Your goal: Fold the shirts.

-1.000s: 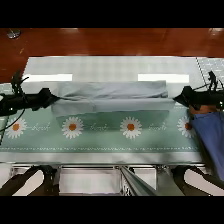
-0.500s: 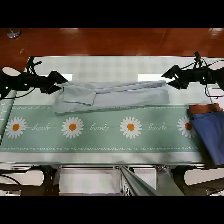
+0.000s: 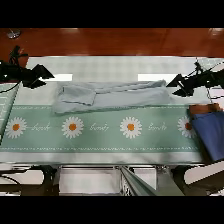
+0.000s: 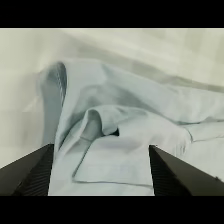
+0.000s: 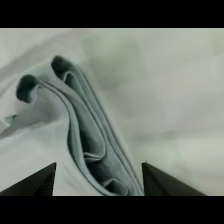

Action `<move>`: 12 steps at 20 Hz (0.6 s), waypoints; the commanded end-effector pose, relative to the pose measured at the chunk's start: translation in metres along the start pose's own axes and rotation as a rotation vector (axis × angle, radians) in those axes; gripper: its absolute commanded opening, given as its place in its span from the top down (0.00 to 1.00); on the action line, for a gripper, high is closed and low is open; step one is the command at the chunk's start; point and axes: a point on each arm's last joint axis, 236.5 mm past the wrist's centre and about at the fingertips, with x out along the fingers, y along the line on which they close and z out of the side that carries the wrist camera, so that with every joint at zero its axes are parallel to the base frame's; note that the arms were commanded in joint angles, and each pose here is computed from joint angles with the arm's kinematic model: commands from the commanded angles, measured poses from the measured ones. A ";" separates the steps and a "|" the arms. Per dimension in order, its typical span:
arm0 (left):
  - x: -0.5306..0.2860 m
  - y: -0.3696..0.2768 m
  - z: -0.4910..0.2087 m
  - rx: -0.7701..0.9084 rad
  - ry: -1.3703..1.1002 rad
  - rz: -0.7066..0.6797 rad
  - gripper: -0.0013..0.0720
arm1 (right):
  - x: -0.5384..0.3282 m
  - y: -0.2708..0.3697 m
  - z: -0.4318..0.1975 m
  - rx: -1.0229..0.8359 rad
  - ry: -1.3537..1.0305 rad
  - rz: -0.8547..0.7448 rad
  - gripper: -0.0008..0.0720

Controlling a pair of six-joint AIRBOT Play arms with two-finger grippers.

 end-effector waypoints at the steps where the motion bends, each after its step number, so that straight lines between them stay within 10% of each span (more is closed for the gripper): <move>1: 0.003 -0.019 -0.003 0.051 0.006 -0.001 0.03 | 0.033 0.019 -0.025 -0.021 0.114 0.042 0.14; 4: 0.013 -0.042 -0.014 0.100 0.033 -0.018 0.03 | 0.044 0.047 -0.034 -0.069 0.138 0.104 0.28; 5: 0.016 -0.048 -0.016 0.109 0.040 -0.025 0.04 | 0.041 0.051 -0.035 -0.089 0.143 0.111 0.65; 6: 0.017 -0.053 -0.019 0.113 0.046 -0.037 0.36 | 0.033 0.057 -0.034 -0.115 0.148 0.118 0.96; 7: 0.018 -0.061 -0.020 0.107 0.047 -0.061 0.95 | 0.020 0.061 -0.030 -0.142 0.130 0.115 0.96; 12: 0.039 -0.145 -0.045 0.245 0.058 -0.219 0.94 | -0.082 0.082 -0.065 -0.385 -0.105 -0.042 0.96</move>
